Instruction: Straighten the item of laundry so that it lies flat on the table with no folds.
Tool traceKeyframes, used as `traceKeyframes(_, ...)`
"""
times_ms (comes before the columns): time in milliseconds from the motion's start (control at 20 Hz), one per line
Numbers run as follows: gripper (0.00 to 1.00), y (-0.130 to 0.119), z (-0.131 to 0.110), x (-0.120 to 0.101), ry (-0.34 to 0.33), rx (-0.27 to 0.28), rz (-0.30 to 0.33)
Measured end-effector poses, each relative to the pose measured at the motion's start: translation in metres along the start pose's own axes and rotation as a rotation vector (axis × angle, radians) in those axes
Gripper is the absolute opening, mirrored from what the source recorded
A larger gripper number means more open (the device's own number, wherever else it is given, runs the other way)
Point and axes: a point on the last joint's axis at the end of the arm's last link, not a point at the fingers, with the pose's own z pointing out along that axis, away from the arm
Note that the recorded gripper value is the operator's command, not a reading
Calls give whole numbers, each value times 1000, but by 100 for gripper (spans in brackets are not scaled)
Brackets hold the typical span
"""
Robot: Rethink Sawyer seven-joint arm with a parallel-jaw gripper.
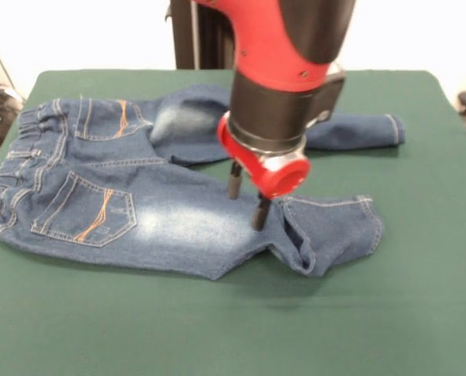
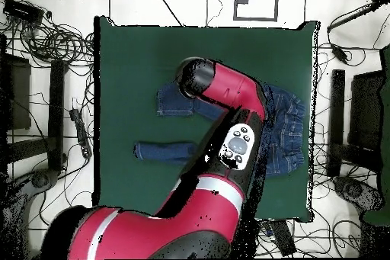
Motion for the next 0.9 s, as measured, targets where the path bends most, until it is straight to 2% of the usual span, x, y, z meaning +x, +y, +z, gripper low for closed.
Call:
traceKeyframes(200, 100, -12, 15, 0, -34, -4, 5)
traceKeyframes(350, 100, -18, 28, 11, -54, -2, -2)
traceKeyframes(500, 100, -19, 34, 24, -51, 8, -16)
traceKeyframes(700, 100, -20, 38, 56, -40, 30, -49)
traceKeyframes(900, 100, -19, 38, 73, -35, 38, -69)
